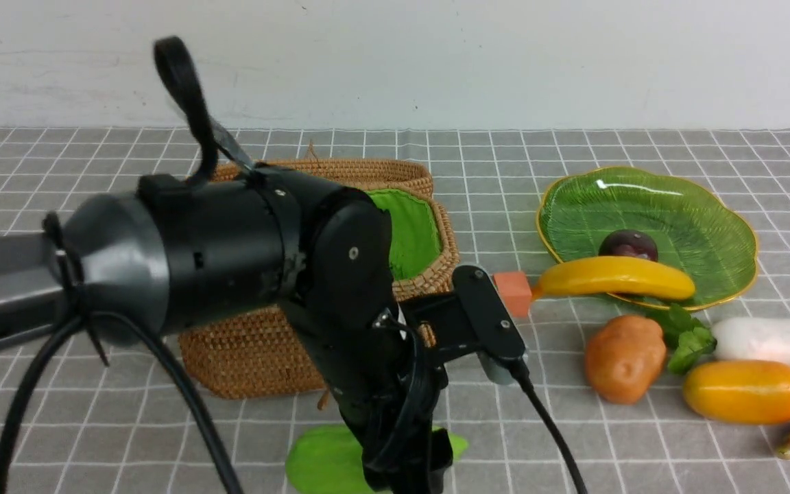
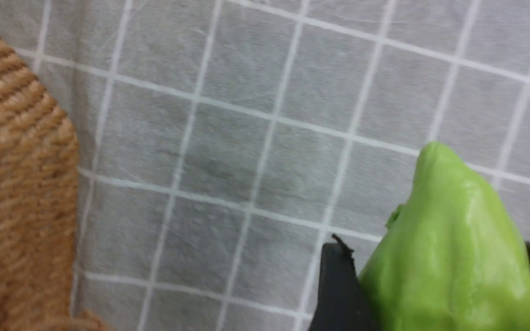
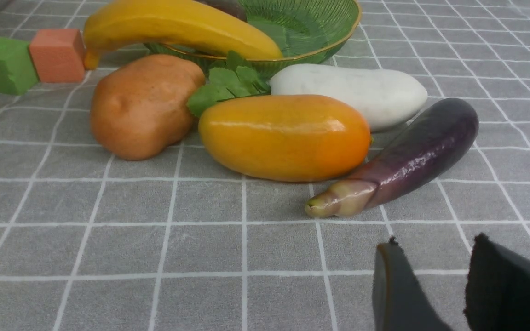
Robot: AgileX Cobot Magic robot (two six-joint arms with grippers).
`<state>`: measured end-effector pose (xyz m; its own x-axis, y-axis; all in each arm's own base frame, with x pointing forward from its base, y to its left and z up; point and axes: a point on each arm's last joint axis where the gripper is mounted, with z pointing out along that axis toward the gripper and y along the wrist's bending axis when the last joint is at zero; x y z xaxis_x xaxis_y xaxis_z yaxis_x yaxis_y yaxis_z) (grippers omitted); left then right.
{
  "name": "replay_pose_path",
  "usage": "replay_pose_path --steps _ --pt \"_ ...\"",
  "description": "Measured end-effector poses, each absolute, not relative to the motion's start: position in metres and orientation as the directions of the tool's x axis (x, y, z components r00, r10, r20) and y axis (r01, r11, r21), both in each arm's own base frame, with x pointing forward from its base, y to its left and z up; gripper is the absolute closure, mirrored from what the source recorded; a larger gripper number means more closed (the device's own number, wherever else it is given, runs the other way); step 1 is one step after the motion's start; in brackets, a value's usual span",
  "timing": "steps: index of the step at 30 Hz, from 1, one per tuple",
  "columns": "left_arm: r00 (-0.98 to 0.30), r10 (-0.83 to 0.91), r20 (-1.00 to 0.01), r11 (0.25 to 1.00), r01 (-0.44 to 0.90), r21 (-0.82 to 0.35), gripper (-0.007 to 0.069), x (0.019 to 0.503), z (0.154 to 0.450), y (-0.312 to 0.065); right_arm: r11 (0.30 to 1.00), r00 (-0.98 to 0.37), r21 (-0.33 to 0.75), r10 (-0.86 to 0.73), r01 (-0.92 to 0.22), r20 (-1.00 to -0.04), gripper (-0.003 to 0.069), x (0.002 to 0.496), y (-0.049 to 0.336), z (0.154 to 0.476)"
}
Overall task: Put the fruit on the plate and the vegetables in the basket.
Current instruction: Take a chayote with your left arm and place it on the basket on the left.
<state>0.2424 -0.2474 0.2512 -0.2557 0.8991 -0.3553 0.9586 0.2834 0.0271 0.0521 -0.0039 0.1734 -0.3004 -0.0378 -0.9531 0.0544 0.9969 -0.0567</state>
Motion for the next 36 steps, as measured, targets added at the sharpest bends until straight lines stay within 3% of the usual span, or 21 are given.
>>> replay_pose_path --steps 11,17,19,25,30,36 --pt "-0.241 0.873 -0.423 0.278 0.960 0.025 0.0194 0.216 0.300 -0.228 0.997 -0.300 -0.057 -0.038 0.054 -0.953 0.0419 0.052 -0.004 0.173" --pt "-0.176 0.801 -0.572 0.300 0.945 0.130 0.0194 0.206 0.339 -0.216 0.997 -0.300 -0.057 -0.038 0.054 -0.953 0.0419 0.052 -0.004 0.173" --pt "-0.167 0.760 -0.629 0.337 0.928 0.160 0.0194 0.212 0.349 -0.210 0.997 -0.300 -0.057 -0.038 0.054 -0.953 0.0419 0.052 -0.004 0.173" --pt "-0.253 0.594 -0.764 0.564 0.807 0.171 0.0194 0.267 0.381 -0.168 0.997 -0.300 -0.057 -0.038 0.054 -0.953 0.0419 0.052 -0.004 0.173" --pt "-0.259 0.507 -0.822 0.715 0.660 0.233 0.0194 0.324 0.368 -0.141 0.997 -0.300 -0.057 -0.038 0.054 -0.953 0.0419 0.052 -0.004 0.173" --pt "-0.350 0.505 -0.789 0.758 0.617 0.211 0.0194 0.366 0.317 -0.137 0.997 -0.300 -0.057 -0.038 0.054 -0.953 0.0419 0.052 -0.004 0.173"
